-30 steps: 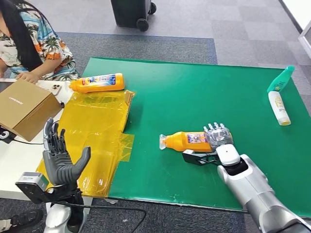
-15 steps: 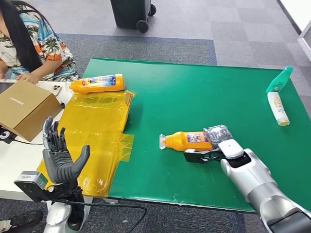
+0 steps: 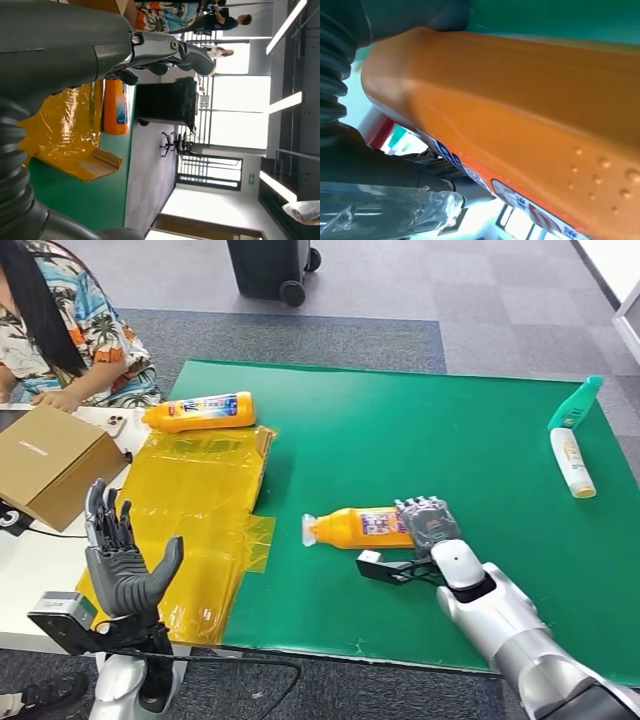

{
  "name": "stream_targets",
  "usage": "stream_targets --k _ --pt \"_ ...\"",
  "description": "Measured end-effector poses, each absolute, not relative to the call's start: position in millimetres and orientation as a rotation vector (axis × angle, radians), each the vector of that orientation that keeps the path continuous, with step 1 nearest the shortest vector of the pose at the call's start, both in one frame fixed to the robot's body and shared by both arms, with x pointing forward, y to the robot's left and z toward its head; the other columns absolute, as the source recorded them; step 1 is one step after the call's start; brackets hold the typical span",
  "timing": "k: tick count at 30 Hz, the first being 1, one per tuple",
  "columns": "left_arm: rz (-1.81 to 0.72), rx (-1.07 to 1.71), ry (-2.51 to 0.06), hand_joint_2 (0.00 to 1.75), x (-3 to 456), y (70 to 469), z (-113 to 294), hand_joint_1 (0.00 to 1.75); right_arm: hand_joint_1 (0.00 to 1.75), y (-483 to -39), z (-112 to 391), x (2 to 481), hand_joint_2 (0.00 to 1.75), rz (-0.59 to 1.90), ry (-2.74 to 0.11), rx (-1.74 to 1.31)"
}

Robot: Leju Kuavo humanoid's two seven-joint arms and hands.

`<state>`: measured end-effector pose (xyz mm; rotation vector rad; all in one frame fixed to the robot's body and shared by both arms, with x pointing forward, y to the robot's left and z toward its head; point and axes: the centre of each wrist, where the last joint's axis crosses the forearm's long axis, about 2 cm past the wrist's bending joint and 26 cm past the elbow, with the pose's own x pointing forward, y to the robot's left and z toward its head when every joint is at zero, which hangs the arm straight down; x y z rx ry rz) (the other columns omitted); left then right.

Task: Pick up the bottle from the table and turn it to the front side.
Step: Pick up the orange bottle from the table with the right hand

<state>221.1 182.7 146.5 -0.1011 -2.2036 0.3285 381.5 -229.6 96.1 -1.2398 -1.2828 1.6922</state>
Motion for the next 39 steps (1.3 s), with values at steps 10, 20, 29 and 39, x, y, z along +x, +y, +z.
stream_targets --k 10,20,29,39 --pt "0.323 -0.099 -2.204 1.75 223 179 150 0.0 1.75 -180 89 342 1.75 1.301 -1.6 -1.079" --pt "0.255 -0.389 -2.144 1.75 222 163 153 0.0 1.75 -162 92 321 1.75 1.051 -1.741 -0.936" --pt "0.114 -0.566 -2.083 1.75 220 138 145 0.0 1.75 -138 106 309 1.75 0.92 -1.889 -0.814" --pt "0.102 -0.575 -2.037 1.75 219 136 136 0.0 1.75 -122 113 290 1.75 0.885 -2.044 -0.706"
